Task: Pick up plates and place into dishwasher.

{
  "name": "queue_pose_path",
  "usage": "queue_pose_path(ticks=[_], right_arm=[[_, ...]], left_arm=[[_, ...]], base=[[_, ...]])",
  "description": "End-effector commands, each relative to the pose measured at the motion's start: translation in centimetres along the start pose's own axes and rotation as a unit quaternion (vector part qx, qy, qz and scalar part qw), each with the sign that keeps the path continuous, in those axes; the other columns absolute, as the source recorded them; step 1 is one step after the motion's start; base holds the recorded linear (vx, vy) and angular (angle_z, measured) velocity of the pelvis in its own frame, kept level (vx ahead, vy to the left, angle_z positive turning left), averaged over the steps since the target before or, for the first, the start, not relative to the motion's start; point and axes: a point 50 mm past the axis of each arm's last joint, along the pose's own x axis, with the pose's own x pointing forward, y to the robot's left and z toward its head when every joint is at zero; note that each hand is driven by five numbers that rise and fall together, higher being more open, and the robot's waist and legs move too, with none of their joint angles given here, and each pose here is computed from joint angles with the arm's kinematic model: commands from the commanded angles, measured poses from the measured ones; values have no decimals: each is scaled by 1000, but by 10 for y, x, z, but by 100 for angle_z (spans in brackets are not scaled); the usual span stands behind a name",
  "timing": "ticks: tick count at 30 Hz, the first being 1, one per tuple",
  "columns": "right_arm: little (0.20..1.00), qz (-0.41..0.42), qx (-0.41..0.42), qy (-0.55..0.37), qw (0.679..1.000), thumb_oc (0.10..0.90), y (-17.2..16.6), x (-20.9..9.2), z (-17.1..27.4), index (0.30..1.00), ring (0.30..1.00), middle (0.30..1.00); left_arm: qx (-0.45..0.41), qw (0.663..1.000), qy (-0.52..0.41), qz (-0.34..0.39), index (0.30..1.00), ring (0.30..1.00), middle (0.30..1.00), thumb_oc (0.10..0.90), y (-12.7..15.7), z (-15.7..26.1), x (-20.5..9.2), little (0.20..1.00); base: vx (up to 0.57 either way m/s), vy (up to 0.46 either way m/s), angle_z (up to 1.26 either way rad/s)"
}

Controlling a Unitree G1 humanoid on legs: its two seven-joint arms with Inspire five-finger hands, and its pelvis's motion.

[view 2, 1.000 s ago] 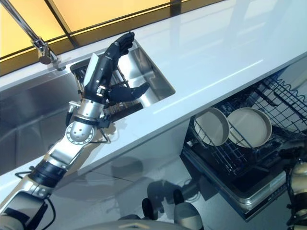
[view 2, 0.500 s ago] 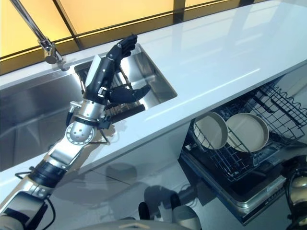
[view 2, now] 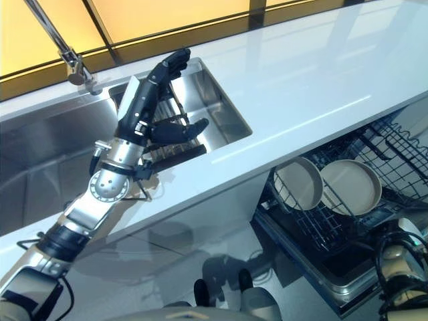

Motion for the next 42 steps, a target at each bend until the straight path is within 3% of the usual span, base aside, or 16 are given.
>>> queue_pose_path(ticks=[1, 7, 17, 23, 32, 42], right_arm=[[200, -75, -5, -16, 997, 100, -46, 9, 25, 300, 300, 300], [200, -51, -20, 15, 998, 100, -32, 10, 23, 300, 300, 300], [200, 50, -18, 144, 988, 100, 10, 2, -26, 300, 300, 300], [200, 78, -39, 151, 985, 100, 27, -3, -35, 300, 300, 300], [200, 125, -30, 83, 988, 100, 55, -6, 4, 300, 300, 300], [200, 126, 142, -127, 974, 100, 50, -15, 115, 300, 300, 300]], left_arm=[[-6, 986, -162, 32, 900, 900, 900, 800, 10, 54, 31, 900], [-6, 984, -174, 44, 900, 900, 900, 800, 12, 59, 33, 900], [-11, 982, -186, 40, 900, 900, 900, 800, 13, 67, 33, 900], [-8, 981, -189, 41, 900, 900, 900, 800, 13, 67, 31, 900], [-7, 981, -191, 43, 900, 900, 900, 800, 11, 67, 34, 900], [-8, 980, -191, 46, 900, 900, 900, 800, 7, 66, 42, 900]], base=[[-25, -35, 0], [-3, -5, 0], [-1, -12, 5], [-1, -4, 3], [0, 0, 0], [0, 0, 0]])
